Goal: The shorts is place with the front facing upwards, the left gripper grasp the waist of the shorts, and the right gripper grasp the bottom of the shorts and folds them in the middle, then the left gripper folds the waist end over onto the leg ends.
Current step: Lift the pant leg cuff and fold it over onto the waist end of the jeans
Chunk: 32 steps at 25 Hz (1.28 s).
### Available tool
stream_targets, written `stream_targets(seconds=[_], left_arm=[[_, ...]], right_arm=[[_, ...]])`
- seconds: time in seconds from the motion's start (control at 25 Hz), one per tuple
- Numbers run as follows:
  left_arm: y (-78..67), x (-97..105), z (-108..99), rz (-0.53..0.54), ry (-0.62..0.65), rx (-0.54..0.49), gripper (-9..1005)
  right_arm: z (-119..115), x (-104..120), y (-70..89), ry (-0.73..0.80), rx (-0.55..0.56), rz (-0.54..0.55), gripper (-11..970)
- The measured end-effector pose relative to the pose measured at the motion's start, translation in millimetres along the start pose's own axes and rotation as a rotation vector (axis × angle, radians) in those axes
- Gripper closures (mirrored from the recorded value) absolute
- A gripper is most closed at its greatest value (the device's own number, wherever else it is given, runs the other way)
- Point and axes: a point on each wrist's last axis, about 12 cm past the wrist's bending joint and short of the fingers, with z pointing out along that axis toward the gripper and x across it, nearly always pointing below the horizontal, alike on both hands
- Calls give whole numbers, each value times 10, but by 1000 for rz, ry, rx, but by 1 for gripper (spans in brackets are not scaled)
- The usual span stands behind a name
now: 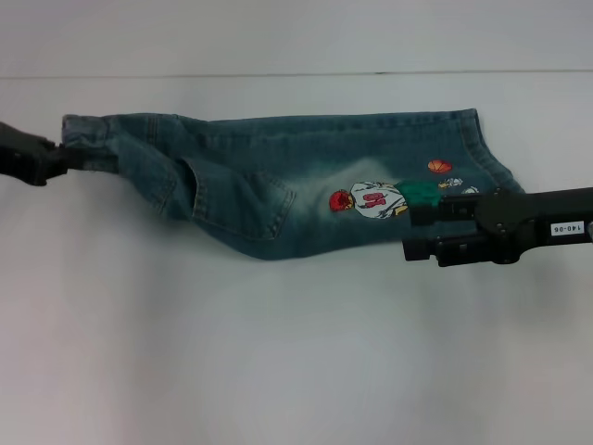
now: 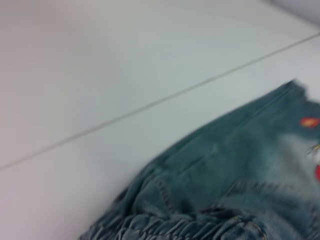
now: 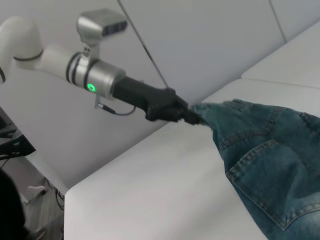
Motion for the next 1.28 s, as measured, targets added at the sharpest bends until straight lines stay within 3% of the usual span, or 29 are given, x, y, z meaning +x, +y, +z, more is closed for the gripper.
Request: stream_targets(seconds=[0.52, 0.72, 0.88, 1.08, 1.28], left_arm=[[-47, -256, -214, 62, -35, 107, 956], [-87, -330, -273, 72, -63, 159, 956], [-123, -368, -299, 81, -80, 195, 956], [-135, -379, -310, 83, -83, 209, 956], [-157, -406, -288, 87, -91, 219, 957]], right_arm=[[18, 0, -12, 20, 9, -14, 183], [66, 5, -4, 51, -3, -30, 431], [83, -10, -35, 29, 26, -40, 556], [164, -40, -171, -145, 175, -19, 720], [542, 43, -303, -288, 331, -59, 914]])
